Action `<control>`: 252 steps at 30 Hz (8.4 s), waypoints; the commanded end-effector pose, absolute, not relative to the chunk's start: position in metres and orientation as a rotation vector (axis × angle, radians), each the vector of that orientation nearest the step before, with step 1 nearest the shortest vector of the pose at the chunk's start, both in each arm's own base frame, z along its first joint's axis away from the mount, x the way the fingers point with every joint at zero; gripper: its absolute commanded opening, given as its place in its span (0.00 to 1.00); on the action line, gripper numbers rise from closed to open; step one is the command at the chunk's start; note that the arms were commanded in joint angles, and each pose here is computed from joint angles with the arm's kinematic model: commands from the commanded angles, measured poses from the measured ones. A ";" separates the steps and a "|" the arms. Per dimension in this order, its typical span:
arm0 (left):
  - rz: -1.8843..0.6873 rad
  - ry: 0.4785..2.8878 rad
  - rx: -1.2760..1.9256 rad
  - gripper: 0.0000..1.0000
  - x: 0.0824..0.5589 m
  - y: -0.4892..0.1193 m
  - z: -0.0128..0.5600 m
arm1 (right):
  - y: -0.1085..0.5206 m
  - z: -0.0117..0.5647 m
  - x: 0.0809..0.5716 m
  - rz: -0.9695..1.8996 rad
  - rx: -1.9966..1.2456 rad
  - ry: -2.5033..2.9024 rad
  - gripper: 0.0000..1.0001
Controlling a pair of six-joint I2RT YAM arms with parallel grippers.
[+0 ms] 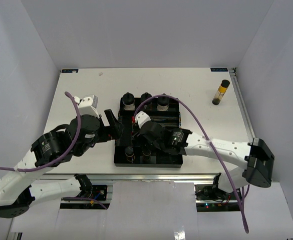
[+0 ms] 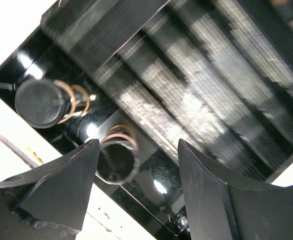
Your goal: Organize the condiment bottles
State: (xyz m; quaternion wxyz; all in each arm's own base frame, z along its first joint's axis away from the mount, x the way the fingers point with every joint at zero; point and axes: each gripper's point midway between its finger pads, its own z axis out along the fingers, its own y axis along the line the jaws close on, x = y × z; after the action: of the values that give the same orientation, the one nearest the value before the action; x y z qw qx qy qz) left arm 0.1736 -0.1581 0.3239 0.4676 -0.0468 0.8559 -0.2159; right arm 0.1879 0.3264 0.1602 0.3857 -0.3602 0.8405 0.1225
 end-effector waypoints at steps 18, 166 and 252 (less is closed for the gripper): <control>-0.505 2.101 -0.063 0.98 0.180 -0.168 0.318 | 0.009 0.166 0.256 -0.174 0.542 2.290 0.82; -0.504 2.055 -0.151 0.98 0.183 -0.156 0.333 | 0.249 0.120 0.161 0.322 -0.675 2.377 0.53; -0.380 2.140 0.059 0.98 0.240 -0.193 0.280 | -0.066 0.165 0.536 -0.241 0.283 2.333 0.63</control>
State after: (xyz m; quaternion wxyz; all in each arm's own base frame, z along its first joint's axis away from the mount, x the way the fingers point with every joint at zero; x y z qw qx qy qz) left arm 0.2398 -0.1943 0.2693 0.4551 0.0259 0.8786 -0.1422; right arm 0.5239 -0.0597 0.1449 0.3467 0.1155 0.9272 -0.0824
